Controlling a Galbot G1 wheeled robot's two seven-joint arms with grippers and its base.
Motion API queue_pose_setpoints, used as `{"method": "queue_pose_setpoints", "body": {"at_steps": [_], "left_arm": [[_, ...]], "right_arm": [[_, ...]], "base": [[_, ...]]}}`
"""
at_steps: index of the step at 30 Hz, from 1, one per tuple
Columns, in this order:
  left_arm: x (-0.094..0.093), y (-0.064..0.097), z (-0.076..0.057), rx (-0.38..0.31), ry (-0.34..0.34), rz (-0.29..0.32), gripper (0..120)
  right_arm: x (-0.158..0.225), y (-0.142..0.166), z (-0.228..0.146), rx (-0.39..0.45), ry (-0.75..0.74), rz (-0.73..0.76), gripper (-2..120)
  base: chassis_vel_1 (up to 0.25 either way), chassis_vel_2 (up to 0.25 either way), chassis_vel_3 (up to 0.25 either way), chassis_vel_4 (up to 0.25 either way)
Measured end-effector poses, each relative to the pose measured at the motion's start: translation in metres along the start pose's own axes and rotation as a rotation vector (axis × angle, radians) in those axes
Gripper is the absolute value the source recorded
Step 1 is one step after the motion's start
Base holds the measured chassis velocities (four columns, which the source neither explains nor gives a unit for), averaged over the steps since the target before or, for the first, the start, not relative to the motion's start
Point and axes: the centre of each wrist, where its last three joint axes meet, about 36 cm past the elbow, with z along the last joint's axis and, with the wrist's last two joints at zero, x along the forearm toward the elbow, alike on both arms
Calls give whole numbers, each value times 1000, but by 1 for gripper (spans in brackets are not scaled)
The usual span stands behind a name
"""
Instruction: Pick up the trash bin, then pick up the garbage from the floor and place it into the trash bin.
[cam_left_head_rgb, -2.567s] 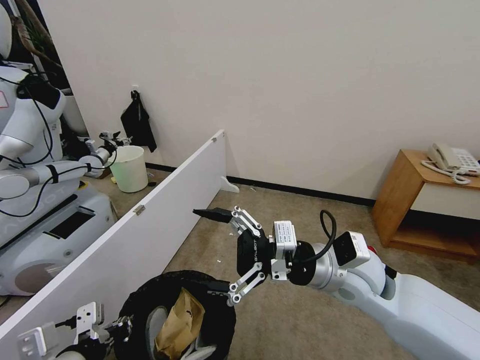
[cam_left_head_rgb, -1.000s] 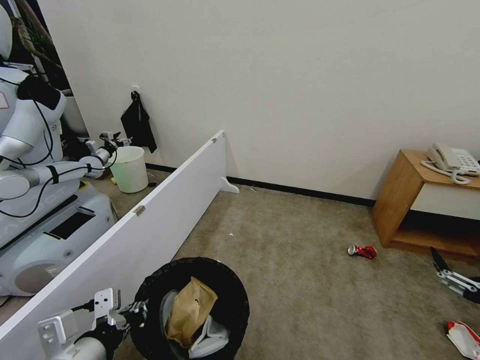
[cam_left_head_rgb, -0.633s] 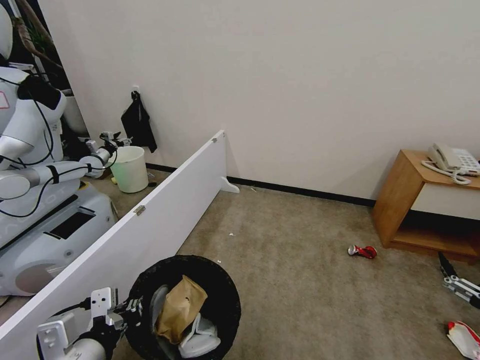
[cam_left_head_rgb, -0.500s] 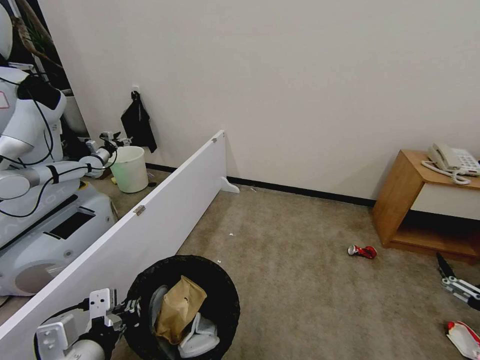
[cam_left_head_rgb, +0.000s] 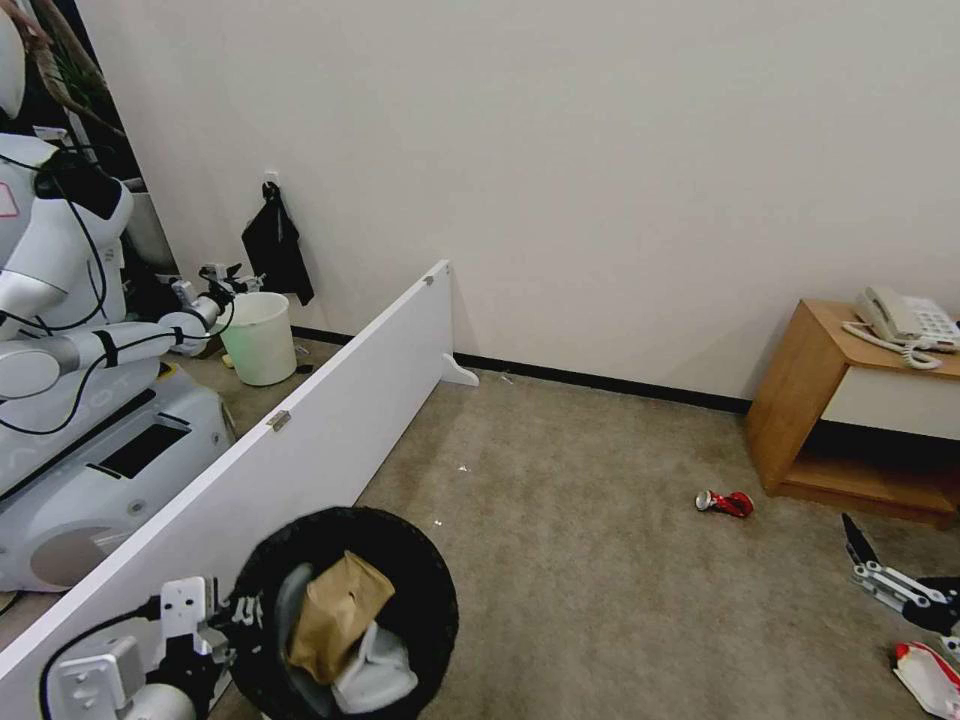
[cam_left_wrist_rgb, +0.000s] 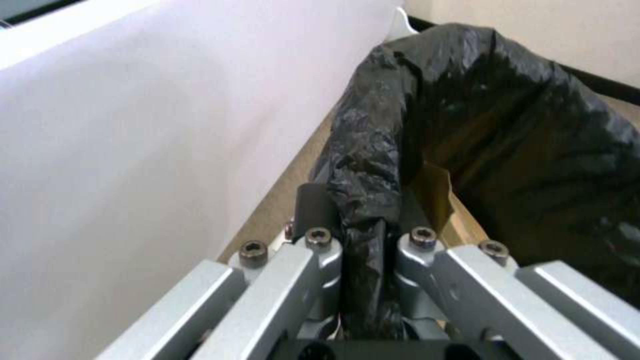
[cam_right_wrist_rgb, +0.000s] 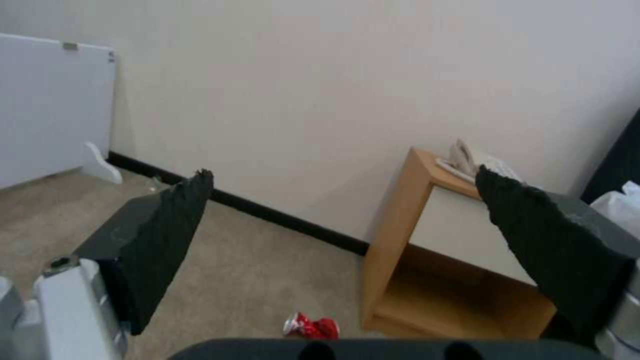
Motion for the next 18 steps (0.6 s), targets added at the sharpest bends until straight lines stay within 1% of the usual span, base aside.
{"method": "queue_pose_setpoints", "body": {"at_steps": [3, 6, 18], "left_arm": [[0, -2, 3, 31, 31, 20, 4], [0, -4, 4, 43, 47, 30, 4], [0, -6, 5, 34, 42, 48, 4]], "right_arm": [[1, 4, 2, -2, 1, -8, 100], [1, 5, 2, -1, 1, -13, 100], [3, 5, 5, 4, 2, -14, 100]], "base": [[0, 0, 0, 0], [0, 0, 0, 0], [0, 0, 0, 0]]}}
